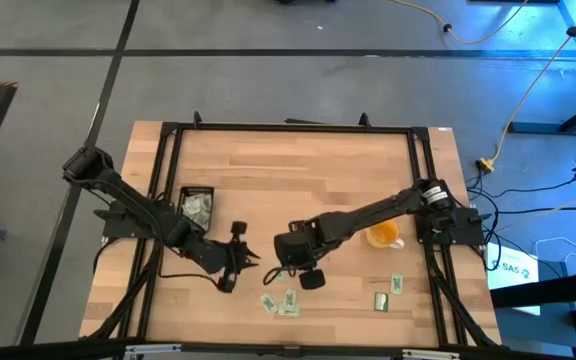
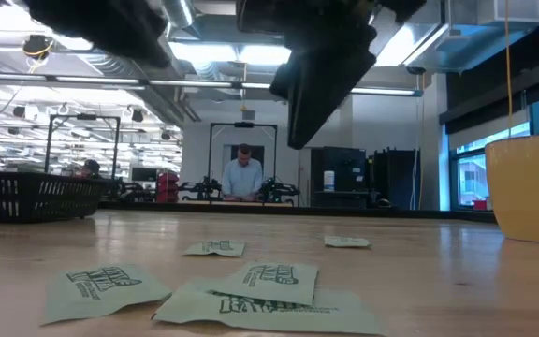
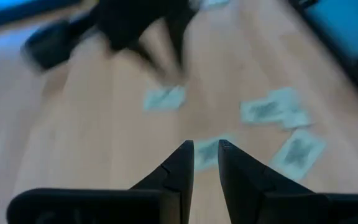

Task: Pick and place Stevia / Truvia into bins
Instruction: Put the stevia packet into the black bin

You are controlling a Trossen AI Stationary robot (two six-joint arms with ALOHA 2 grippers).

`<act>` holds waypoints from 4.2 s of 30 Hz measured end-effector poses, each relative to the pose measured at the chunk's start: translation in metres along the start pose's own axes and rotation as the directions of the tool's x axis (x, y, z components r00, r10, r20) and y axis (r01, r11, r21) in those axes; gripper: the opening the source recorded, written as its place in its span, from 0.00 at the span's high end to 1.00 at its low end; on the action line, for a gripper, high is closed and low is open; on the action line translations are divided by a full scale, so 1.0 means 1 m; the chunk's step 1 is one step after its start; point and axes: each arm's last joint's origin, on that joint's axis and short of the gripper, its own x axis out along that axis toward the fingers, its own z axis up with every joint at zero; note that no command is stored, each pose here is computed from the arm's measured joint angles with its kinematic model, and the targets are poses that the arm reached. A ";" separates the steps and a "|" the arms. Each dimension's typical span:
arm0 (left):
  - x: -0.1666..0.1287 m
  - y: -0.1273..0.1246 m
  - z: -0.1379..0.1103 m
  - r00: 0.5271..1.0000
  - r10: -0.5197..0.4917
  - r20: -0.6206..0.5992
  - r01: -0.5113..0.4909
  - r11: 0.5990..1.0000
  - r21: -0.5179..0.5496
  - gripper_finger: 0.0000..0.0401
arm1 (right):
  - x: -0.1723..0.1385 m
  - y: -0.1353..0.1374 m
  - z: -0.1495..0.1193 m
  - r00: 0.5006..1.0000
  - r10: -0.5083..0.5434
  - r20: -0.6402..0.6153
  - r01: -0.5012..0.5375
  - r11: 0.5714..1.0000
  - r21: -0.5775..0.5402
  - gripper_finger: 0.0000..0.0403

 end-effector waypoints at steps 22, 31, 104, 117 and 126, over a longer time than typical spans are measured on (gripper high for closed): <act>0.001 0.000 0.007 0.995 0.009 0.100 -0.021 0.992 0.124 0.84 | 0.044 0.016 -0.045 0.966 -0.209 -0.155 0.241 0.941 0.235 0.85; 0.001 0.000 0.007 0.995 0.009 0.100 -0.032 0.973 0.230 0.86 | 0.056 0.004 -0.059 0.958 -0.215 -0.188 0.259 0.932 0.252 0.85; 0.001 -0.001 0.005 0.996 -0.025 0.081 -0.006 0.931 0.366 0.74 | -0.020 -0.027 0.039 0.872 0.255 0.418 -0.145 0.950 -0.277 1.00; 0.001 -0.001 0.006 0.996 -0.025 0.088 -0.008 0.932 0.363 0.98 | -0.021 -0.029 0.038 0.878 0.244 0.411 -0.143 0.955 -0.262 0.95; 0.001 0.003 0.000 0.994 0.105 0.040 -0.112 0.922 0.370 0.98 | -0.013 -0.033 0.015 0.968 0.166 0.187 -0.146 0.983 -0.116 0.83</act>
